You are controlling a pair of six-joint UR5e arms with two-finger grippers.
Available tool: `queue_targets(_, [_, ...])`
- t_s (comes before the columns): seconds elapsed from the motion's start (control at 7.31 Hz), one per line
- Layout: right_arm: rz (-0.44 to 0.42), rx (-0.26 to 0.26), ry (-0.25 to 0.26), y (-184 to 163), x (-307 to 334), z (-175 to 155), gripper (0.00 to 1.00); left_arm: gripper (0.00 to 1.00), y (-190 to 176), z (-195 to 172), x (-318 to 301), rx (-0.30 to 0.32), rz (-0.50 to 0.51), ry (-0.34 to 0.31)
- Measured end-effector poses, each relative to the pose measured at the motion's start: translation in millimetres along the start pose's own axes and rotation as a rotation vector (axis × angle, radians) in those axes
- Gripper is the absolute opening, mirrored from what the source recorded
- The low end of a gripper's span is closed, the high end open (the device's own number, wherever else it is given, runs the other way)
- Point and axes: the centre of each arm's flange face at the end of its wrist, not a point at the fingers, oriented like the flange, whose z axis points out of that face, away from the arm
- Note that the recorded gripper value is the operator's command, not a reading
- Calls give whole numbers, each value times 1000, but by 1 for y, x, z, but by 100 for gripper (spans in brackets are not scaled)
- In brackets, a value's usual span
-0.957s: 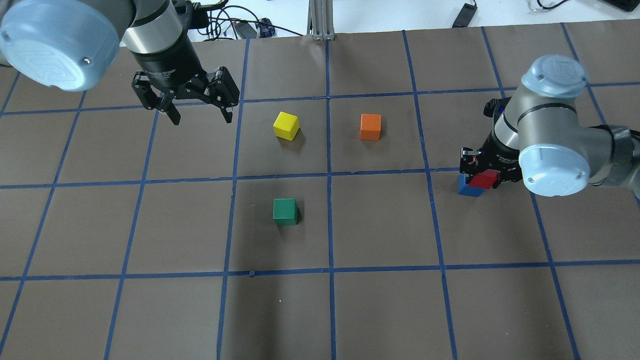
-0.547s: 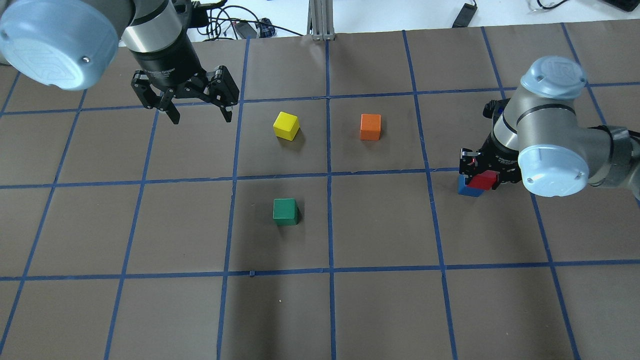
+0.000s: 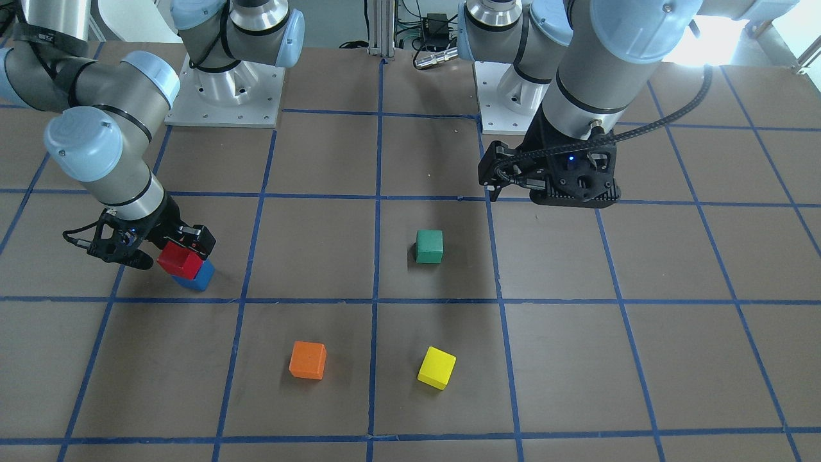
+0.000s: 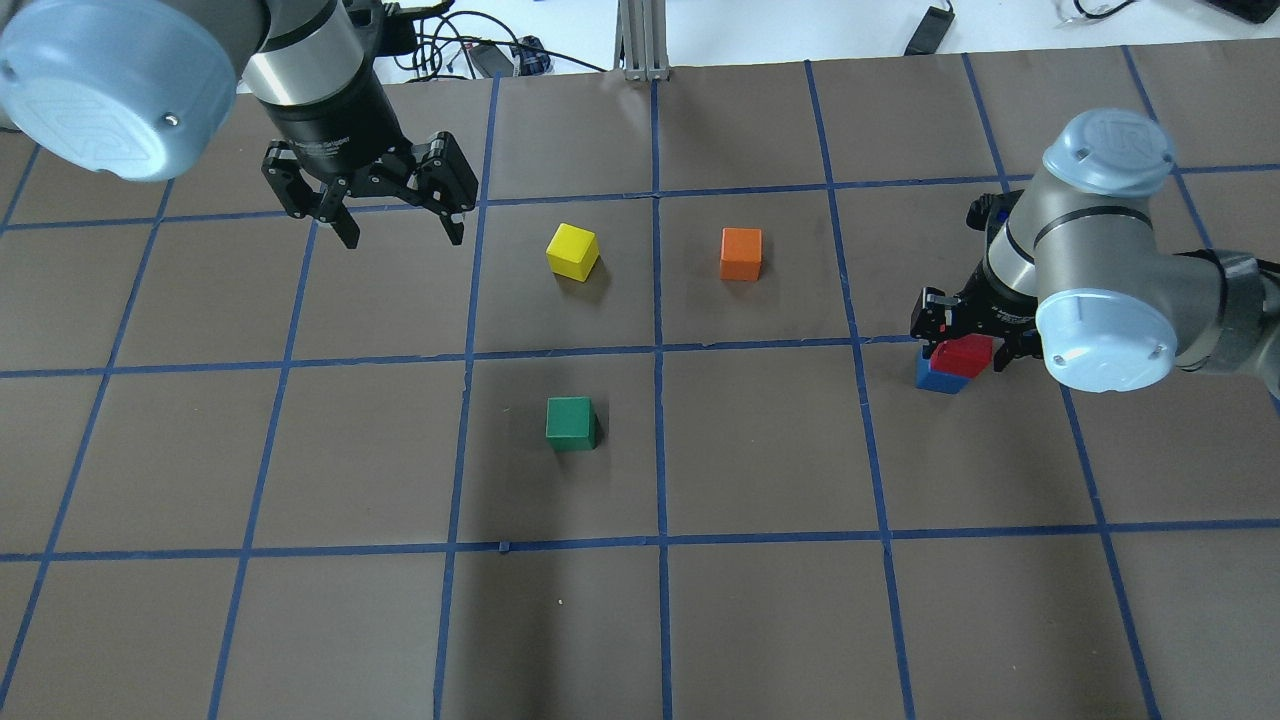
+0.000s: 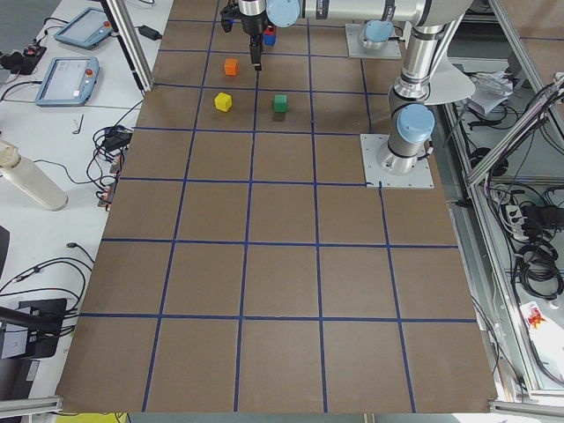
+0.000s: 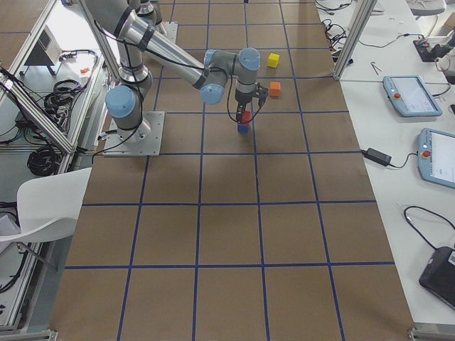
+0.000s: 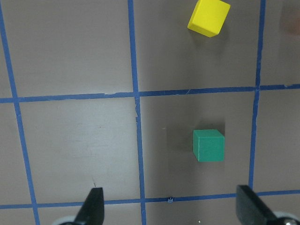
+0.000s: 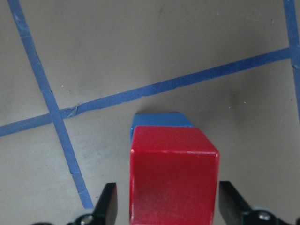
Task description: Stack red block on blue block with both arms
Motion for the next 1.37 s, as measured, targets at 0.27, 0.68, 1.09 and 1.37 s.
queue_targets(0.27, [0, 39, 0, -6, -2, -20, 100, 100, 0, 0, 0, 0, 0, 0])
queue_targets(0.68, [-58, 86, -6, -8, -29, -109, 100, 100, 0, -3, 0, 6, 0, 0])
queue_targets(1.09, [-183, 117, -12, 20, -90, -214, 100, 100, 0, -6, 0, 13, -1, -1])
queue_targets(1.37, [-222, 116, -11, 32, -109, -244, 100, 100, 1, -9, 1, 18, 0, -1])
